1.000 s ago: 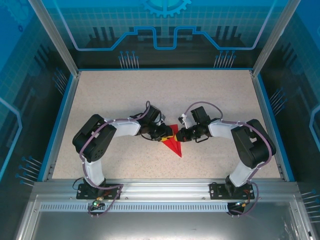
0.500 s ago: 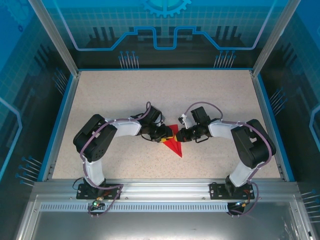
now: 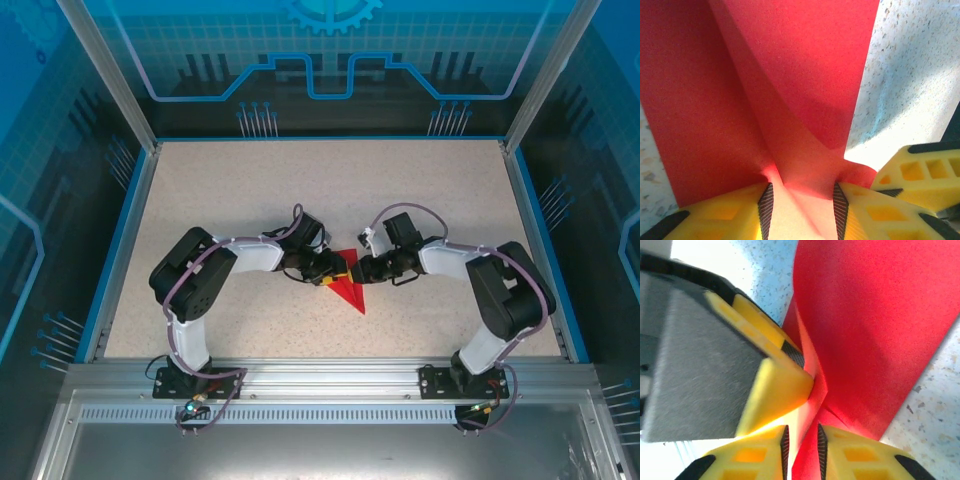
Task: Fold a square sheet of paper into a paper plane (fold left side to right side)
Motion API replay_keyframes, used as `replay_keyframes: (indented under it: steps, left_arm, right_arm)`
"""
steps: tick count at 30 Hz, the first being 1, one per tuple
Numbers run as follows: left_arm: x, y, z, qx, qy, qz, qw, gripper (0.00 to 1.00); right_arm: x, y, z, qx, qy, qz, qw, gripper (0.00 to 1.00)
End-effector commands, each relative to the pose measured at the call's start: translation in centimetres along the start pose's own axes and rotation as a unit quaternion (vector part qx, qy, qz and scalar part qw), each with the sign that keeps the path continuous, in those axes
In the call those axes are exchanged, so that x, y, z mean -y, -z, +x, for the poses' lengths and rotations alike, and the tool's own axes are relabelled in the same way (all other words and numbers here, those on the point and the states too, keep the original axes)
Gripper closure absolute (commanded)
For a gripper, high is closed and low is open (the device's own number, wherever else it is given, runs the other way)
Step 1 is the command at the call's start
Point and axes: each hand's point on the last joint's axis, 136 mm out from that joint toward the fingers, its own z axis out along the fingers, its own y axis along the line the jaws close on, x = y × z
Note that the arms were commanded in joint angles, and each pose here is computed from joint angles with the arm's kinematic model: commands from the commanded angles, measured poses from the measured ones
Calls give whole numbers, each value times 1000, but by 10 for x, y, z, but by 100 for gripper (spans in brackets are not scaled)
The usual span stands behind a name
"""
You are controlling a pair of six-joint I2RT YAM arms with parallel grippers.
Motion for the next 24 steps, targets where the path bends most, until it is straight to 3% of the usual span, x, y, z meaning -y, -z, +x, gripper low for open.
replay_keyframes:
  steps: [1,10,18,24]
  left_arm:
    - [-16,-10,1,-6,14,-27,1000,59]
    - [-16,-9,1,-6,11,-31,999,59]
    - [-14,-8,1,-5,10,-30,999,59]
    - [-15,-7,1,-5,9,-31,999,59]
  right_arm:
    - [-4,11,12,-8,15,32,999,70]
    - [3,8,51,-59,74,172,980,59]
    - [6,-6,61,-86,81,193,974,59]
    - [4,-10,63,-92,83,187,975,66]
